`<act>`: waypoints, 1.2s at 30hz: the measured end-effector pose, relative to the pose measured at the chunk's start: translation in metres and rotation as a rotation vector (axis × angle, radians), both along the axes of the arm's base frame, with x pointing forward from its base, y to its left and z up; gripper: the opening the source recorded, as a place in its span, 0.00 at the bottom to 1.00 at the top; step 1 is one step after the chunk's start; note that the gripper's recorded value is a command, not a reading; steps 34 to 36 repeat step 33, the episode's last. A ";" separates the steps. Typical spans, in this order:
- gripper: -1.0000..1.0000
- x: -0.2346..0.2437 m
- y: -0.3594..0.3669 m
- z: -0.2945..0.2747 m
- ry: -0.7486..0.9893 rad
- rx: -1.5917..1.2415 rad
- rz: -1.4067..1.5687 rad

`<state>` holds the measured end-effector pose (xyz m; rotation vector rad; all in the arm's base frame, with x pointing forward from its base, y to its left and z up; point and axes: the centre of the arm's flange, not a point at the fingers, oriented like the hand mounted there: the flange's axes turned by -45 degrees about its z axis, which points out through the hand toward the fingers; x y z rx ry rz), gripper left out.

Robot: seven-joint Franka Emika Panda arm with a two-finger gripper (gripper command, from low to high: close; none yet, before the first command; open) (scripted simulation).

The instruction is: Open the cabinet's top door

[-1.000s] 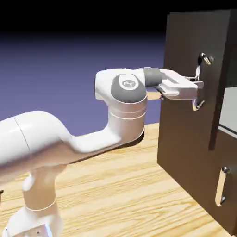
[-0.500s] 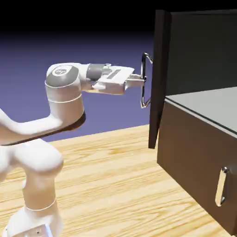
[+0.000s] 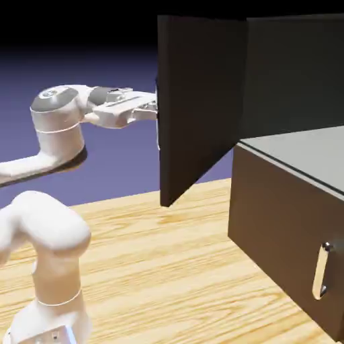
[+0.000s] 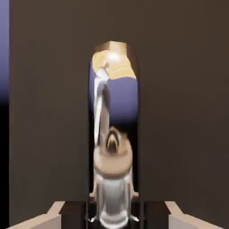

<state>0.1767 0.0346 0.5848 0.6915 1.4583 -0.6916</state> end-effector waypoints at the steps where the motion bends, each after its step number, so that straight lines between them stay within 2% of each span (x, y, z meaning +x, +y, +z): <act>1: 0.00 -0.003 0.007 0.000 0.000 0.000 -0.015; 18: 0.00 -0.036 0.169 0.000 0.000 -0.001 -0.352; 33: 0.00 -0.019 0.313 0.000 0.000 -0.001 -0.646; 36: 0.00 -0.019 0.313 0.000 0.000 -0.001 -0.646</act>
